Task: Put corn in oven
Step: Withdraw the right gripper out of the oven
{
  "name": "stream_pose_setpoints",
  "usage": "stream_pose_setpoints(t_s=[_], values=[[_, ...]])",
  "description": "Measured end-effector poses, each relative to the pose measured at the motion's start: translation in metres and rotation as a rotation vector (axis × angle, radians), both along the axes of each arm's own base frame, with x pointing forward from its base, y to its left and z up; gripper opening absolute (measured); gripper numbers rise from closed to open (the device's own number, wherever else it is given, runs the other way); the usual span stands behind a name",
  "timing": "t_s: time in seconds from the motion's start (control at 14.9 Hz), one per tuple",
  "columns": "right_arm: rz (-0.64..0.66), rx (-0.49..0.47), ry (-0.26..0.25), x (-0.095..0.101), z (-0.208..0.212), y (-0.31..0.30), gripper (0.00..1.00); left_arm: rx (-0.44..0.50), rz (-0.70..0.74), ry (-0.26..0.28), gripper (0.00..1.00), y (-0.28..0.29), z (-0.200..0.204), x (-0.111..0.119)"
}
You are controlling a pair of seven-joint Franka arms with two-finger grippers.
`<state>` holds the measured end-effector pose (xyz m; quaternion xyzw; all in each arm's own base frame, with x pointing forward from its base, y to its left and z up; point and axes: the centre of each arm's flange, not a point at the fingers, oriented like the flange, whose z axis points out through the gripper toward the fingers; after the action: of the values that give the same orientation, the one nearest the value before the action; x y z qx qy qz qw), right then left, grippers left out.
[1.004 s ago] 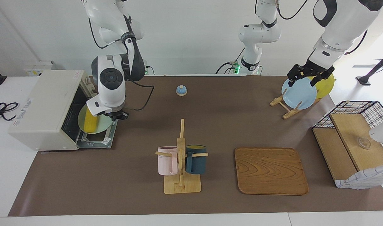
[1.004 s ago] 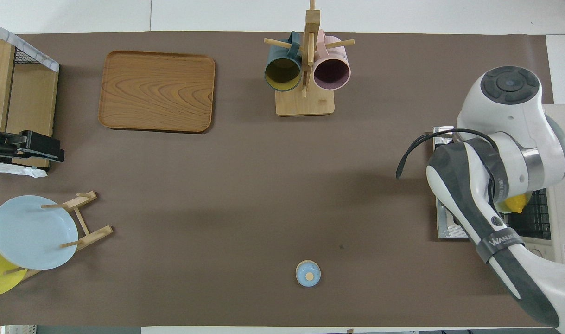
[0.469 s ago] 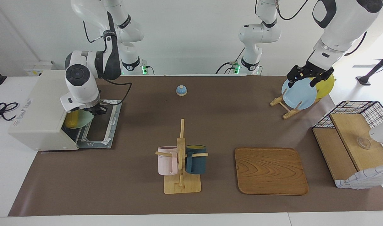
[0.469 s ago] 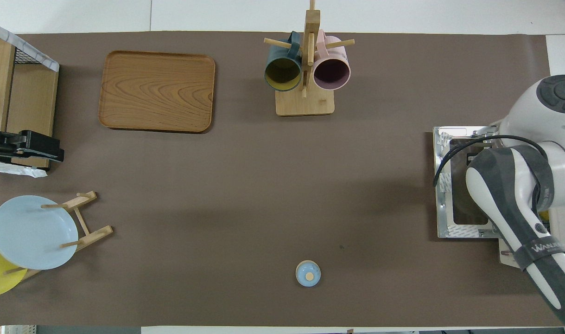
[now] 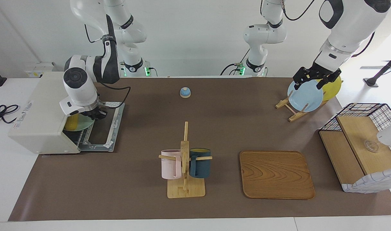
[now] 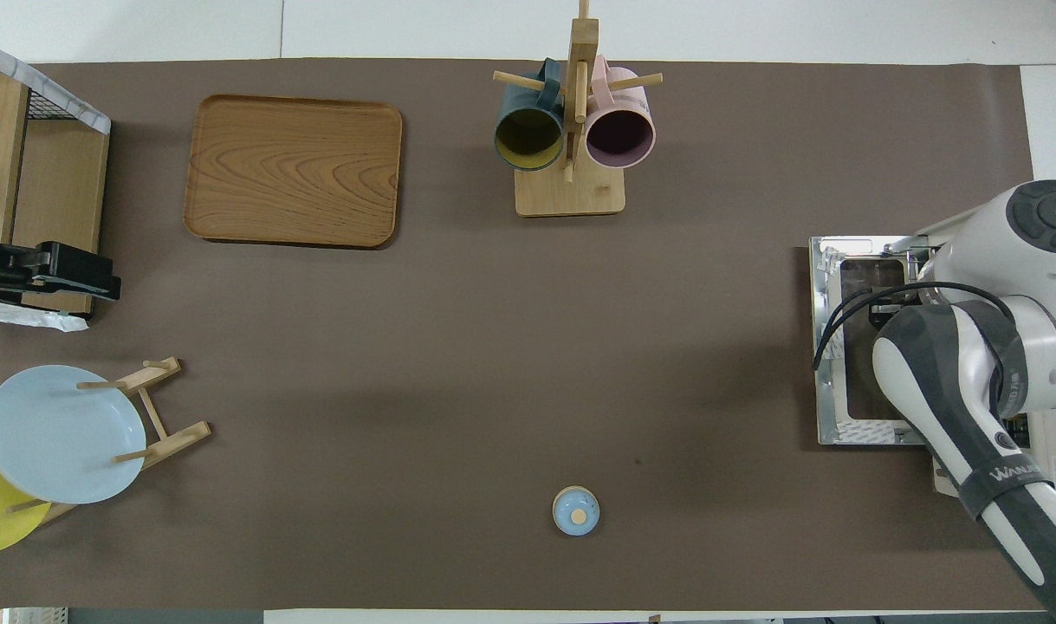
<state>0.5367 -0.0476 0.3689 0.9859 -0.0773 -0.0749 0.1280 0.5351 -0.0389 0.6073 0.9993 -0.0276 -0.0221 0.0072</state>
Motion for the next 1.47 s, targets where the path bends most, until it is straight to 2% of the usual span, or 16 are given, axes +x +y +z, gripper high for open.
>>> stream_pose_setpoints(t_s=[0.33, 0.67, 0.74, 0.87, 1.0, 1.14, 1.47], values=[[0.017, 0.021, -0.03, 0.008, 0.013, 0.019, 0.32, 0.0, -0.001, -0.007, 1.0, -0.001, 0.003, 0.0], [0.009, 0.072, -0.043, 0.02, 0.042, 0.072, 0.3, 0.001, 0.003, 0.021, 1.0, 0.001, -0.011, 0.008], [0.006, 0.096, -0.048, 0.02, 0.036, 0.084, 0.23, 0.002, 0.003, 0.025, 1.0, 0.001, -0.013, 0.01], [-0.001, 0.133, -0.071, 0.013, 0.01, 0.105, 0.01, 0.002, 0.002, 0.034, 1.0, 0.0, -0.011, 0.013], [-0.002, 0.142, -0.091, 0.0, -0.025, 0.123, 0.01, 0.002, -0.002, 0.033, 1.0, -0.002, -0.004, 0.014], [-0.008, 0.142, -0.077, -0.009, -0.052, 0.129, 0.01, 0.002, -0.008, 0.027, 1.0, -0.005, 0.002, 0.014], [-0.032, 0.137, -0.058, -0.009, -0.071, 0.116, 0.01, 0.001, -0.009, 0.011, 1.0, -0.005, 0.011, 0.012]])
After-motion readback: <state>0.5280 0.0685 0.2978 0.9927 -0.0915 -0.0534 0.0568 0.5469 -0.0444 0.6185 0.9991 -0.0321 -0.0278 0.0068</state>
